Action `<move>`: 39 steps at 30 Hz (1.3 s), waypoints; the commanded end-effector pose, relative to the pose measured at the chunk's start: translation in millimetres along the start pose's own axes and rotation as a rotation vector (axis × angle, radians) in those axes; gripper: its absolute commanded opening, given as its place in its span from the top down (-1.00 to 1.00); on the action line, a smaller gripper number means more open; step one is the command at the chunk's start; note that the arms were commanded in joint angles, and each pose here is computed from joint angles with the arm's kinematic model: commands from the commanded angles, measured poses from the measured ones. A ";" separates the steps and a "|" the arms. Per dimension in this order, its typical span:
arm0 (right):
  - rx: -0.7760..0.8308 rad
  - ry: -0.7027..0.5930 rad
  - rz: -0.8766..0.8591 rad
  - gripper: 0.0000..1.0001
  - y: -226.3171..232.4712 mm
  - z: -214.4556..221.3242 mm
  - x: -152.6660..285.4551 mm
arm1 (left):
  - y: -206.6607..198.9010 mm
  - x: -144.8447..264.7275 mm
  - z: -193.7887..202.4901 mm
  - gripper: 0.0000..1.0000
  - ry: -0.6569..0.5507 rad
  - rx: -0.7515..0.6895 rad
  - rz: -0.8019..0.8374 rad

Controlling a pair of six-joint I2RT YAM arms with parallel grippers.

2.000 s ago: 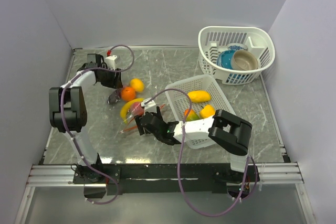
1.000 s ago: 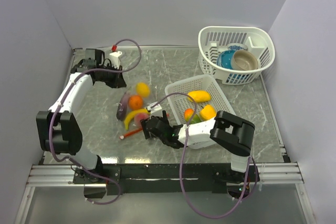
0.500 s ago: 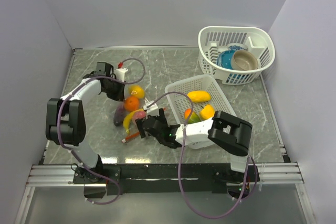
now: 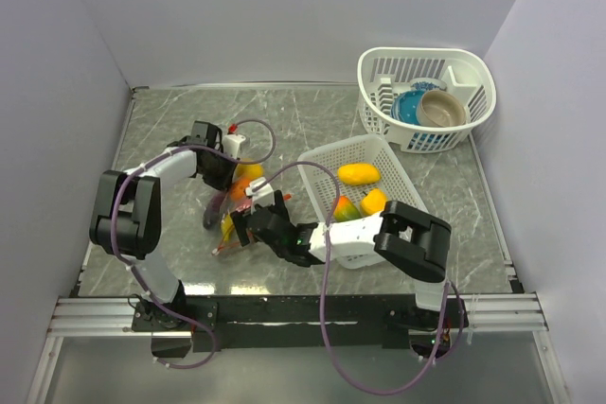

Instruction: Open the zip-top bag and remove the fake food

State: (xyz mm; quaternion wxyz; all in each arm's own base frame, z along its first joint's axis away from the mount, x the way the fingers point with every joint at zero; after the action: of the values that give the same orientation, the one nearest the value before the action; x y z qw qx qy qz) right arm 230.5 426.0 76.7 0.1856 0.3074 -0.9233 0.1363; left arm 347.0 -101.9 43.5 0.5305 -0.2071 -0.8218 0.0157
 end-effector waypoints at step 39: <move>0.064 0.017 0.041 -1.00 12.5 15.7 1.8 | 1.0 2.0 3.1 0.98 0.011 -0.004 -0.010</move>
State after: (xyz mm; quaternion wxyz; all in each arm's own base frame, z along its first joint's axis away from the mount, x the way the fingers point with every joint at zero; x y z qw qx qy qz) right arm 193.7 421.1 44.6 0.2142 0.3285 -0.9029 0.1762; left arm 346.8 -98.8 35.2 0.5359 -0.1974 -0.8208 0.0082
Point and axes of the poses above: each gripper's point midway between its finger pads, its own x axis back along the fingers, its own y axis along the line the jaws close on, z = x × y, the point moved 1 cm from there along x, back along the fingers, and after that the axes turned 15 degrees about x, right-handed, at the moved point
